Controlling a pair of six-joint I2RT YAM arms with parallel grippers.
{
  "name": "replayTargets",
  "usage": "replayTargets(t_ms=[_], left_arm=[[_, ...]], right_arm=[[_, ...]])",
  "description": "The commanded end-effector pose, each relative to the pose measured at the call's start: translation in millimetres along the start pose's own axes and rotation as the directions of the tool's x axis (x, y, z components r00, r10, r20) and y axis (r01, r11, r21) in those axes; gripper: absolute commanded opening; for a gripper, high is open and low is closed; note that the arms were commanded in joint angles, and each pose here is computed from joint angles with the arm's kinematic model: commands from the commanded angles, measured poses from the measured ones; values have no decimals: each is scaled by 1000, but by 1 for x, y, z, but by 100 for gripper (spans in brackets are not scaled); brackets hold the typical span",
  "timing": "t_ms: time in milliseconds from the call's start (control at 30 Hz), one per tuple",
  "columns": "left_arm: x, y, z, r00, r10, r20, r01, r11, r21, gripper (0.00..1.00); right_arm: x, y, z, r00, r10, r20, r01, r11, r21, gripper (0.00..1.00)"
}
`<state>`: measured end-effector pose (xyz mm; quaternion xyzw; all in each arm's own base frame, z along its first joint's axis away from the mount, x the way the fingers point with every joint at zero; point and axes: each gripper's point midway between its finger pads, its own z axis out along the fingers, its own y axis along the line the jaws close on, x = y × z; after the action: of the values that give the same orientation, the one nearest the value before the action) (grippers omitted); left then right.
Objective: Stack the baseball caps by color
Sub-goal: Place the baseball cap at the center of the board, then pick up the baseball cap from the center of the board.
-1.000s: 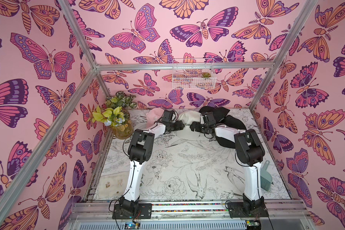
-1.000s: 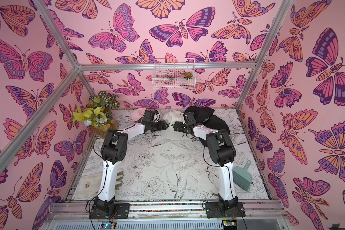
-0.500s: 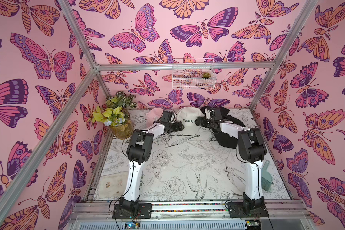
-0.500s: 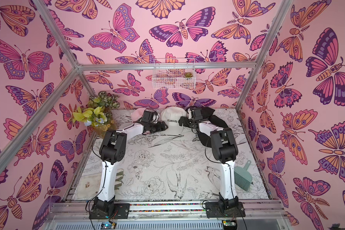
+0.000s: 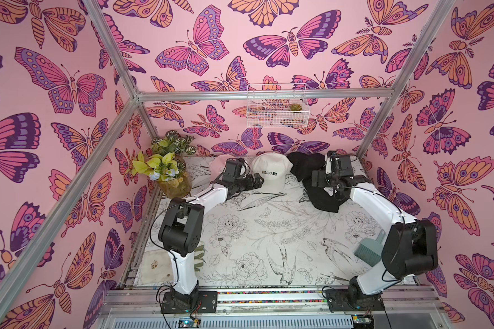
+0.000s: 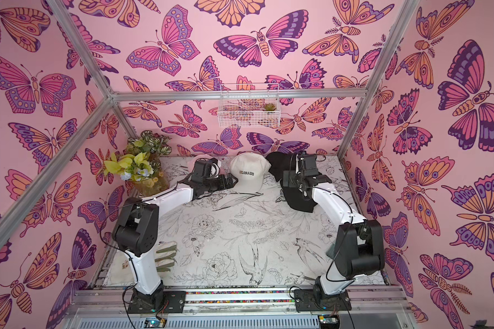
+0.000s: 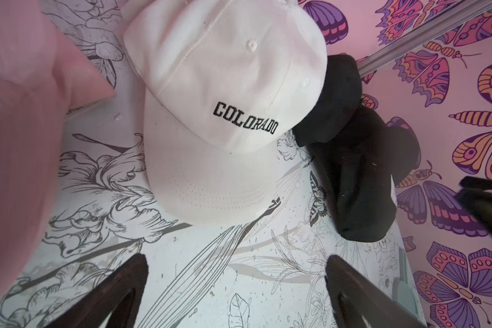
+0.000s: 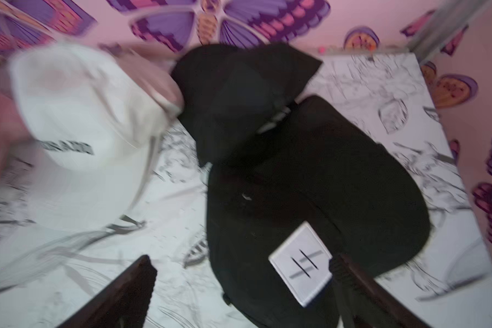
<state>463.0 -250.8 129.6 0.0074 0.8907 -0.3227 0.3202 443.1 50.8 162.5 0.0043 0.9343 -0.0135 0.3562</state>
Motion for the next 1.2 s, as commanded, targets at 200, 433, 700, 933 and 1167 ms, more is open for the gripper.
replayTargets(t_ms=[200, 433, 700, 933, 1167], left_arm=[[1, 10, -24, 996, -13, 92, 17, 999, -39, 100], [10, 9, -20, 998, -30, 53, 30, 1000, 4, 100], [12, 4, -25, 997, -45, 57, 43, 998, 40, 100], [19, -17, -29, 999, -35, 30, 29, 983, 183, 100], [27, -35, -42, 998, 58, 36, -65, 962, 264, 100]], right_arm=[[60, -11, 38, 916, -170, -363, 214, 973, 83, 95], [54, -20, 58, 930, -101, -354, 178, 965, 194, 41], [12, 13, 17, 988, 73, -136, -72, 997, 16, 0], [10, 60, -1, 854, 512, -89, -513, 803, -303, 0], [12, 92, -25, 634, 758, -152, -727, 518, -450, 0]])
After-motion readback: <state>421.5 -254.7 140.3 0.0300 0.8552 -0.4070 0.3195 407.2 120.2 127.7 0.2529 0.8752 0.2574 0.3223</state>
